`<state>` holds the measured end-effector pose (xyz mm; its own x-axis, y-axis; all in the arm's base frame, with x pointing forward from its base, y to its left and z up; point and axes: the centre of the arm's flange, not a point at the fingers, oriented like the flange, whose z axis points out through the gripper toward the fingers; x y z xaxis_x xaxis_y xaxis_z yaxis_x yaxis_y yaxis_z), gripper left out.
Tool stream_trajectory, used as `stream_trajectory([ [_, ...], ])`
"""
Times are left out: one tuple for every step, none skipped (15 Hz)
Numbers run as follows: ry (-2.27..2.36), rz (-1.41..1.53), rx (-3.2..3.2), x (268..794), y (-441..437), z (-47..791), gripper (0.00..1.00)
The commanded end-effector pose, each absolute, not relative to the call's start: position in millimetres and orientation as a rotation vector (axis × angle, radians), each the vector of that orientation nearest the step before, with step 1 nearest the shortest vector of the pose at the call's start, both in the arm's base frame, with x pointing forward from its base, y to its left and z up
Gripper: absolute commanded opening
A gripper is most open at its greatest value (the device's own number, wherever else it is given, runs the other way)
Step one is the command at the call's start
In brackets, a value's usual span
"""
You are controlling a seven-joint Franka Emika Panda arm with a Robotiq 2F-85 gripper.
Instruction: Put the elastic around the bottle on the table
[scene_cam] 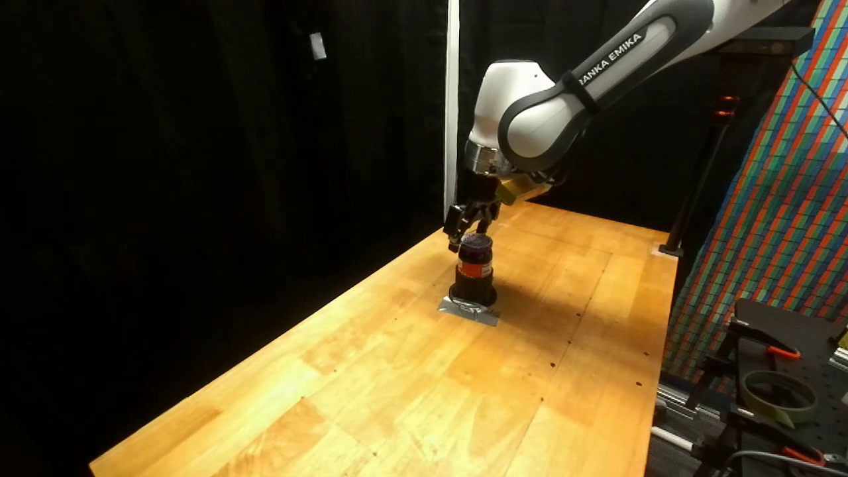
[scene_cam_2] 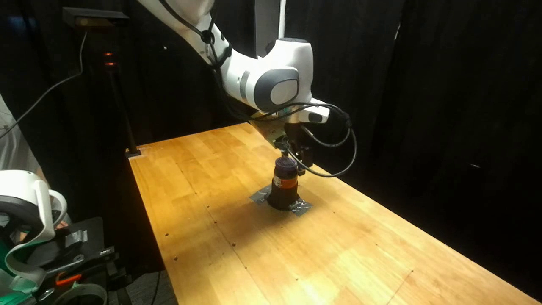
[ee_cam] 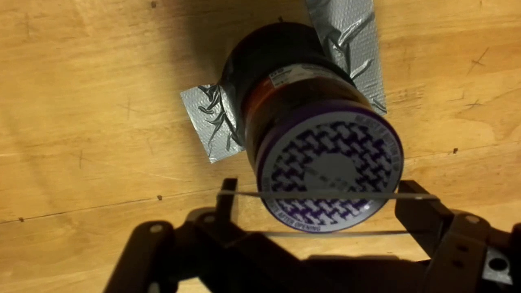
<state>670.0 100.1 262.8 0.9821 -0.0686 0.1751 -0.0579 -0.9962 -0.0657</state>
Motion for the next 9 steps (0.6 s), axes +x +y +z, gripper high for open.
stream_trajectory([
  [0.056, -0.330, -3.076, 687.5, 101.9, 253.5, 1.00],
  [0.058, -0.322, -3.079, 688.8, 101.4, 249.8, 1.00],
  [0.057, -0.303, -3.077, 688.4, 100.7, 247.2, 1.00],
  [0.058, -0.287, -3.078, 687.9, 99.8, 245.6, 1.00],
  [0.066, -0.231, -3.076, 685.1, 99.2, 245.8, 1.00],
  [0.073, -0.188, -3.081, 681.8, 98.5, 246.1, 1.00],
  [0.076, -0.120, -3.083, 674.6, 97.1, 249.6, 1.00],
  [0.082, -0.086, -3.087, 669.5, 96.3, 252.2, 1.00],
  [0.083, -0.048, -3.087, 662.9, 94.6, 256.4, 1.00],
])
